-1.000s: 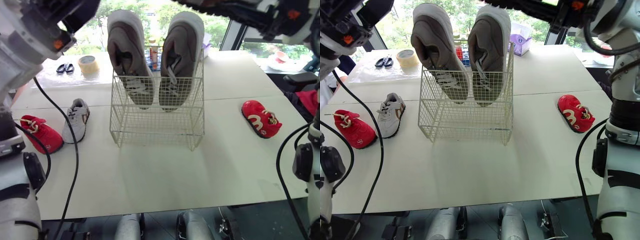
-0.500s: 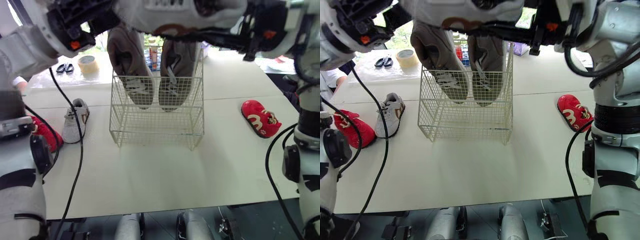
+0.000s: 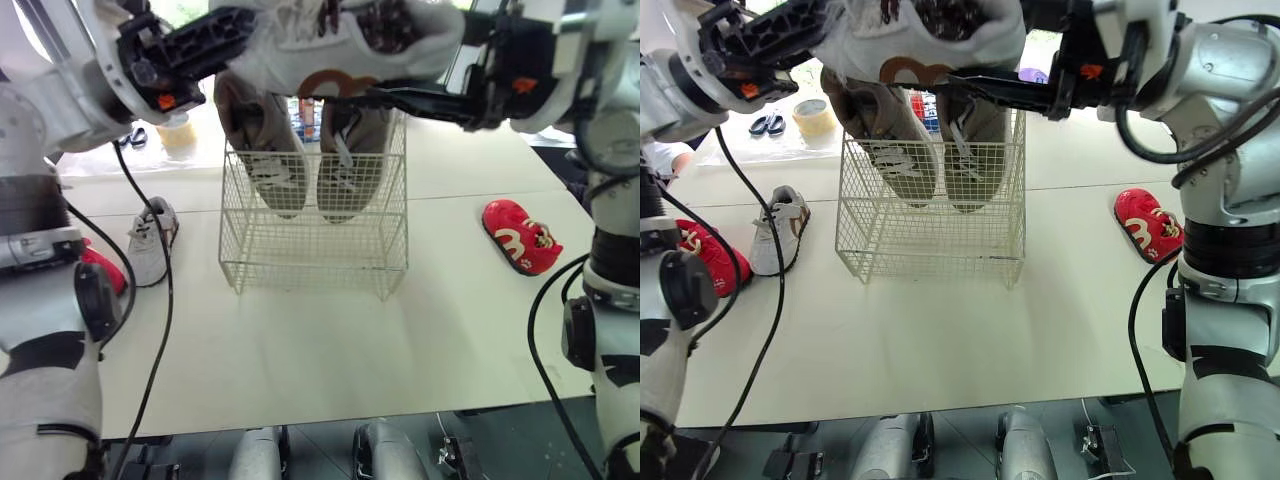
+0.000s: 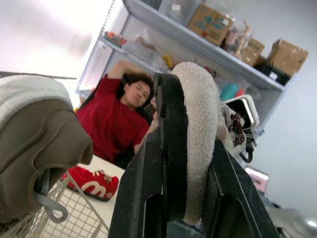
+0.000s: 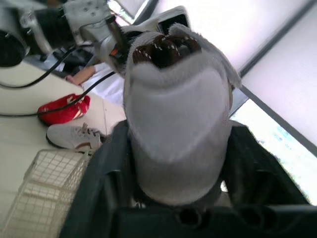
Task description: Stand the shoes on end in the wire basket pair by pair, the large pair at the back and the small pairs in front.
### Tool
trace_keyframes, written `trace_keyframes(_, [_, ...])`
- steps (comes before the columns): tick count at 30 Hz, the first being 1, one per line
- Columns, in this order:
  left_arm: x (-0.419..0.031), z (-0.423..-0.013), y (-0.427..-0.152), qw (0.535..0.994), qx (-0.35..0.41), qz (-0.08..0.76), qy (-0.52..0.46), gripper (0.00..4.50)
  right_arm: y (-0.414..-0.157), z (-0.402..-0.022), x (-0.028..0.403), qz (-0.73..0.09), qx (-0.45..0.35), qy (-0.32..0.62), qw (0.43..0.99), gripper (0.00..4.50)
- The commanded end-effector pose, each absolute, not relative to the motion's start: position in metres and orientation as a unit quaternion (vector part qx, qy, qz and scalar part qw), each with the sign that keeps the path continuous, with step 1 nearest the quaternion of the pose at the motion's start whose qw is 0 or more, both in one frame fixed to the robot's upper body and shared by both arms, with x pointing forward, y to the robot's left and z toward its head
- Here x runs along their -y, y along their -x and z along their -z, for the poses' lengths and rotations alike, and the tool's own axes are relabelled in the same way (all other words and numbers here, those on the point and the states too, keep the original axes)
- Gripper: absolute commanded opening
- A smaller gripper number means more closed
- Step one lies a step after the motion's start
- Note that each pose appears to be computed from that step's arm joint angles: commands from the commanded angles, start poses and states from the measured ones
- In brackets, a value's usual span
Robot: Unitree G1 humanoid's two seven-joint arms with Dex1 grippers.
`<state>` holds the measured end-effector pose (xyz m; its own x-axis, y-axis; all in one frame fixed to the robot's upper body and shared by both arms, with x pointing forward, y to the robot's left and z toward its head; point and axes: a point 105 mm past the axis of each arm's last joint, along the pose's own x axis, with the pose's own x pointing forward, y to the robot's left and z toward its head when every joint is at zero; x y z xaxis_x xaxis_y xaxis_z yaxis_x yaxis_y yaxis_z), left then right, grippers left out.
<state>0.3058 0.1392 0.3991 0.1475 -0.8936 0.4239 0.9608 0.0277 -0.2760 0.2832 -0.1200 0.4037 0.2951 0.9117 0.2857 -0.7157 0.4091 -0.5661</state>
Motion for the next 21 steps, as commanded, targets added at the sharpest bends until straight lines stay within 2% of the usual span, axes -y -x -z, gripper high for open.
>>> trace_keyframes(1, [-0.153,-0.424,-0.282,0.693,0.168,0.646,0.273,0.24,-0.281,-0.418,0.167,-0.481,0.32,-0.117,0.807,4.46])
trace_keyframes(4, [-0.155,-0.43,-0.281,0.672,0.227,0.624,0.327,0.24,-0.282,-0.408,0.174,-0.468,0.325,-0.299,0.765,4.46])
trace_keyframes(8, [-0.145,-0.429,-0.282,0.645,0.27,0.603,0.384,0.24,-0.288,-0.389,0.146,-0.453,0.309,-0.379,0.745,4.46])
trace_keyframes(13, [-0.131,-0.426,-0.288,0.648,0.289,0.583,0.395,0.24,-0.289,-0.384,0.095,-0.484,0.292,-0.366,0.739,4.46])
trace_keyframes(21, [-0.113,-0.418,-0.292,0.657,0.28,0.591,0.376,0.24,-0.292,-0.397,0.081,-0.517,0.31,-0.342,0.721,4.46])
